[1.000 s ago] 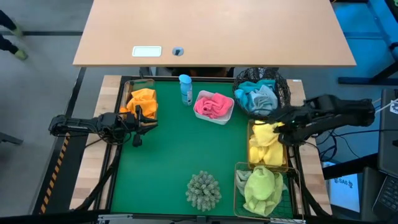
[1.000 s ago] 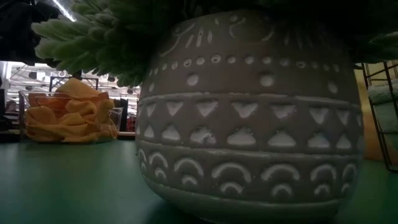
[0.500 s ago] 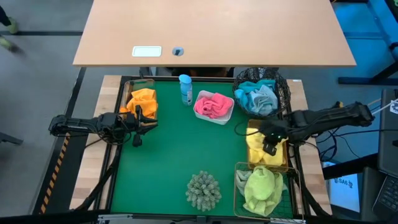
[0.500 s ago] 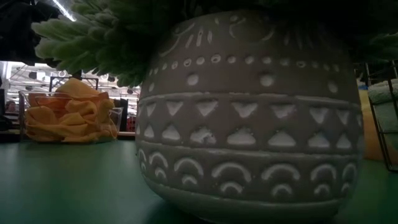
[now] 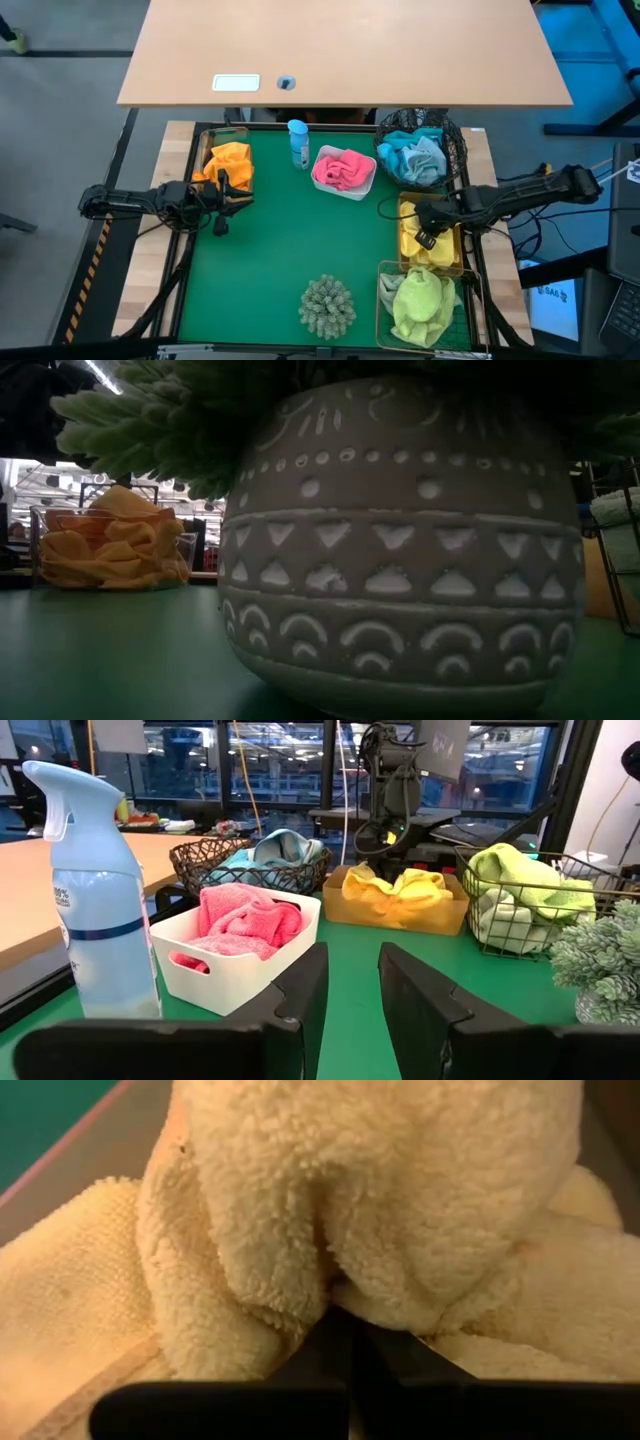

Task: Sort microfiber towel by color & place in baskets
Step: Put the yellow microfiber towel into the yellow bin

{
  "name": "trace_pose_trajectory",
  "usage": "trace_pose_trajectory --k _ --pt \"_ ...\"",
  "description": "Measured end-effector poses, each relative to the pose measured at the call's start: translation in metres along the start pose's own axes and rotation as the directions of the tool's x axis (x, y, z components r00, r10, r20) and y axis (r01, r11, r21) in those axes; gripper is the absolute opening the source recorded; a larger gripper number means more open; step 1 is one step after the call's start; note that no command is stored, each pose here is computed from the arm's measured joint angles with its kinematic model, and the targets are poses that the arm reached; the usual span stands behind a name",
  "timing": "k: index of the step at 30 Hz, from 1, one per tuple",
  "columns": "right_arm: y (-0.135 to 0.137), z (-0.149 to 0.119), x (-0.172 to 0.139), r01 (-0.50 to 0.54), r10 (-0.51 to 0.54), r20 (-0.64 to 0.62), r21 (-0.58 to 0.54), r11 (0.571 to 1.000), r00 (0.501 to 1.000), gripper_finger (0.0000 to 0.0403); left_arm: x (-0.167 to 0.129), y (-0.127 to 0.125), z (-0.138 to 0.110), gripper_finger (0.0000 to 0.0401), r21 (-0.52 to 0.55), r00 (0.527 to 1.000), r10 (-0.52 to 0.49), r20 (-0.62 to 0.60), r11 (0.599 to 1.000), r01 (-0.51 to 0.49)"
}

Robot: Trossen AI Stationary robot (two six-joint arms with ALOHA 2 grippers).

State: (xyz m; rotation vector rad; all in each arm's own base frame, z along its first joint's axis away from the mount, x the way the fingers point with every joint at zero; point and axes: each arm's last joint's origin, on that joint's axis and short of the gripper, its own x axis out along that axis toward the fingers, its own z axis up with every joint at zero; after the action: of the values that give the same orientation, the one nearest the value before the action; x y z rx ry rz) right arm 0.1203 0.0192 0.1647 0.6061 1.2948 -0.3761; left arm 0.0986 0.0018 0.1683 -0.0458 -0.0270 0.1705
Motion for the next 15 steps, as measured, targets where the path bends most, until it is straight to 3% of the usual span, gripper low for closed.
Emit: trace_pose_trajectory --k 15 --pt "0.0009 0.0015 0.0009 -0.002 0.003 0.026 -0.001 1.0 1.0 0.0037 0.0 0.0 0.0 0.0089 0.001 1.0 0.0 0.0 1.0 0.0"
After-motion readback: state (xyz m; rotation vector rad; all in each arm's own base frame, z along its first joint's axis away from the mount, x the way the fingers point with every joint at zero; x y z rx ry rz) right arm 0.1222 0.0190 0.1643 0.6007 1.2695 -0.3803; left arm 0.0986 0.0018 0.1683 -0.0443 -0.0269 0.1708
